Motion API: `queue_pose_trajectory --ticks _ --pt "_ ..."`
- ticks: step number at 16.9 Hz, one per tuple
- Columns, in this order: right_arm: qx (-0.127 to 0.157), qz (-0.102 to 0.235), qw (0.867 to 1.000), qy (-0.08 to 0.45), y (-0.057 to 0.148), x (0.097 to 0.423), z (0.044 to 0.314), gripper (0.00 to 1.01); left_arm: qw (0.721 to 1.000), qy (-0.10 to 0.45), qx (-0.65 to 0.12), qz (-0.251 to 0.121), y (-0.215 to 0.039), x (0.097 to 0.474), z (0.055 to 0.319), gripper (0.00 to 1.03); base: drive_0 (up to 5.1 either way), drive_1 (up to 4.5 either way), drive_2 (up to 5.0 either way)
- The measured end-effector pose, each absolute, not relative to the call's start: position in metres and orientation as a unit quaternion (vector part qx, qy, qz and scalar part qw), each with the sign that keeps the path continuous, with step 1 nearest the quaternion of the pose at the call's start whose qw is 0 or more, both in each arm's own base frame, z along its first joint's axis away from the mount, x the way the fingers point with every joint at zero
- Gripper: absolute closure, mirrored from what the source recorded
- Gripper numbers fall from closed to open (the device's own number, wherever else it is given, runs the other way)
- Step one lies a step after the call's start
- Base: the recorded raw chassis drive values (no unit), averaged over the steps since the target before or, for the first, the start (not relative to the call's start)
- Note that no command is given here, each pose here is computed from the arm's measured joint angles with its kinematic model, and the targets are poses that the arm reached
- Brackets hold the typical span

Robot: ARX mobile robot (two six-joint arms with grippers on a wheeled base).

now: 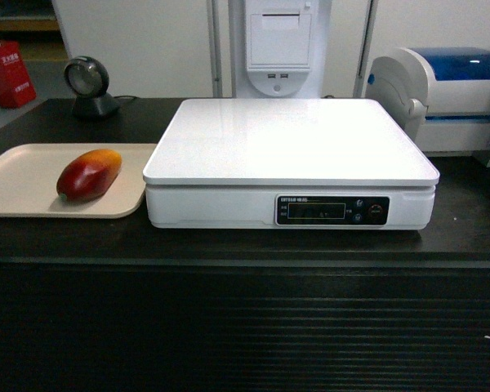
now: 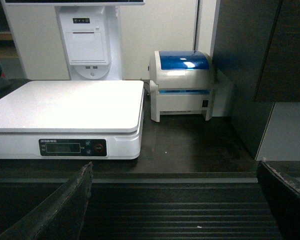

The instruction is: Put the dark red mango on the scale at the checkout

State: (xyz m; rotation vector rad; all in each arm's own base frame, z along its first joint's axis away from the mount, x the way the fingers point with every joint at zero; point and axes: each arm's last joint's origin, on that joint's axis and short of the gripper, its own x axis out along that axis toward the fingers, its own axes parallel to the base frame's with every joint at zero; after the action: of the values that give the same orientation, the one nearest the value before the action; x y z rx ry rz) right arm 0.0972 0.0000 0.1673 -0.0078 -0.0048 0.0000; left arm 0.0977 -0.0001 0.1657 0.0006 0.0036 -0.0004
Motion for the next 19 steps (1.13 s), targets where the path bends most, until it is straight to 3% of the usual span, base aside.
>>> queue_pose_trajectory --ticks 7,8,9,11,12,16,19 --pt "-0.004 0.000 1.000 -0.002 0.000 0.097 0.167 0.03 1.000 0.002 0.000 0.000 0.000 0.098 0.166 0.05 0.0 0.00 0.0" --pt "-0.004 0.000 1.000 -0.002 0.000 0.097 0.167 0.03 1.000 0.027 0.000 0.016 0.000 0.098 0.164 0.05 0.0 0.00 0.0" --pt "-0.004 -0.001 1.000 -0.002 0.000 0.097 0.167 0.03 0.994 0.088 0.014 0.060 -0.004 0.101 0.165 0.05 0.0 0.00 0.0" --pt "-0.004 -0.001 1.000 -0.002 0.000 0.097 0.167 0.03 0.990 0.089 0.024 0.108 -0.002 0.120 0.181 0.05 0.0 0.00 0.0" --pt "-0.004 0.000 1.000 -0.002 0.000 0.097 0.167 0.03 0.991 0.075 0.026 0.110 0.001 0.132 0.188 0.05 0.0 0.00 0.0" --pt "-0.004 0.000 1.000 -0.002 0.000 0.097 0.167 0.03 0.997 0.054 0.030 0.042 0.015 0.199 0.204 0.05 0.0 0.00 0.0" --pt "-0.004 0.000 1.000 -0.002 0.000 0.097 0.167 0.03 0.993 0.104 0.041 -0.035 0.034 0.287 0.198 0.05 0.0 0.00 0.0"
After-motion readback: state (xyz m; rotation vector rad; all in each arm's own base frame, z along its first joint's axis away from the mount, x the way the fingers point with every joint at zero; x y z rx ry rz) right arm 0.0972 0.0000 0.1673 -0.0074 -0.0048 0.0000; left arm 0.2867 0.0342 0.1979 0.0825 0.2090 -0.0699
